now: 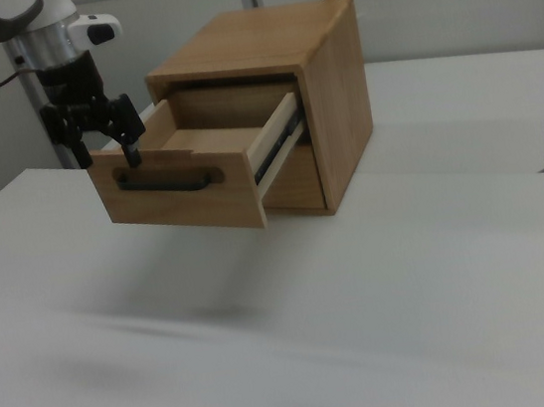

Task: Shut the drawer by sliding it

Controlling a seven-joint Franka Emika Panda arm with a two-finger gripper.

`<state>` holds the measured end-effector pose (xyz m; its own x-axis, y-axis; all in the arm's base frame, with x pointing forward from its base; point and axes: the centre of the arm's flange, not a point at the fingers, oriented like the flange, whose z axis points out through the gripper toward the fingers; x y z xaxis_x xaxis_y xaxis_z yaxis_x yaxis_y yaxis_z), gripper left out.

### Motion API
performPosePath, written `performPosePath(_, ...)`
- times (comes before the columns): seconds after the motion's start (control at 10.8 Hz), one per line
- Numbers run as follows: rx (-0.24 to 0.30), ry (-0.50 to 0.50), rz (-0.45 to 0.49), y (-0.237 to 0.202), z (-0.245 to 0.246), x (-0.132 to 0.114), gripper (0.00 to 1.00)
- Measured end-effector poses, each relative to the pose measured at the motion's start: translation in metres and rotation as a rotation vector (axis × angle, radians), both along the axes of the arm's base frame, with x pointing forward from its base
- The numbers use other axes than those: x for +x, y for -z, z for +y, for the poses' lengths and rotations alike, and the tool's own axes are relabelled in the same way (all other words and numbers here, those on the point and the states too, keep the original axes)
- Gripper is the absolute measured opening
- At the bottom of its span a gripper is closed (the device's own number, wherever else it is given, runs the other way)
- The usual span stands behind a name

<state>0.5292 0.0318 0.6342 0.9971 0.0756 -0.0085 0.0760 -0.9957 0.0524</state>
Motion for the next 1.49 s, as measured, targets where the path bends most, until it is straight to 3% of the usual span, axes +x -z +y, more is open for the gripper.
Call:
performPosePath(1.21,-0.002,-0.001,0.027,0.0022,0.0003,-0.003,1.0)
performPosePath(1.49,0.012,0.122,0.003,0.0007,0.0019,-0.001,1.0)
